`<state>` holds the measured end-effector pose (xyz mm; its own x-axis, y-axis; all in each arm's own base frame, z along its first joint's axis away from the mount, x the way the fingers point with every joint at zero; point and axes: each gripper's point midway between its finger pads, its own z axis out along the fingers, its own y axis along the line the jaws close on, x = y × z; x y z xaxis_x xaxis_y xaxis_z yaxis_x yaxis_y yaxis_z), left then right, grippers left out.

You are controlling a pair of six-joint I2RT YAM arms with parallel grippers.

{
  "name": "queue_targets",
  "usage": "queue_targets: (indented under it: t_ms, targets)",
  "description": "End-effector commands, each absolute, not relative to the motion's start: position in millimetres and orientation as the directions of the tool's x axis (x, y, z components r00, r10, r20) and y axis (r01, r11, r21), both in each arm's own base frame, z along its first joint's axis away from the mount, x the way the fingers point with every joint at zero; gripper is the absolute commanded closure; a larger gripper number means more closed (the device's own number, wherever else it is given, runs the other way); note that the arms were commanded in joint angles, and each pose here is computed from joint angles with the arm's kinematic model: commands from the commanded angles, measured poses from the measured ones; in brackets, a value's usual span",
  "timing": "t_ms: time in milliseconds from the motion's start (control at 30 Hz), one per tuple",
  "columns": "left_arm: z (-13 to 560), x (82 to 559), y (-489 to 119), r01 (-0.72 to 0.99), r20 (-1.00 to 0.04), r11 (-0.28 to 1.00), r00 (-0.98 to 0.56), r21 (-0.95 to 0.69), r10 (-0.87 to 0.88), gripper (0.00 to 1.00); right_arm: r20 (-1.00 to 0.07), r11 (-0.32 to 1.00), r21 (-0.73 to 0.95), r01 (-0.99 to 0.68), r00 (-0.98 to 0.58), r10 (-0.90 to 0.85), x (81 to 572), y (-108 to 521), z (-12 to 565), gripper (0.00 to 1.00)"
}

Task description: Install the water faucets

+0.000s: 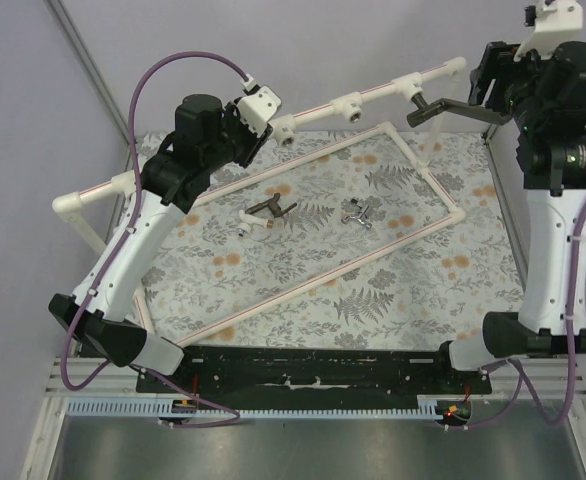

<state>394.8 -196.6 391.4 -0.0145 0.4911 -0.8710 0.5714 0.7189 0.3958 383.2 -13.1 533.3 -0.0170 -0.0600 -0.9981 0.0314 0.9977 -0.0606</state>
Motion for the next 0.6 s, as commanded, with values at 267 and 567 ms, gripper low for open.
queue_targets:
  t_ms: [267,567]
  targets:
    - [405,391,-174,0.451,-0.936,0.856,-0.108,0.254,0.334,0.98,-0.926,0.998,-0.041,-0.037,-0.374,-0.052,451,-7,411,0.54]
    - [405,390,-176,0.459,-0.939,0.854,-0.108,0.245,0.328,0.98,-0.827,0.987,0.128,-0.1,-0.56,0.05,447,15,332,0.72]
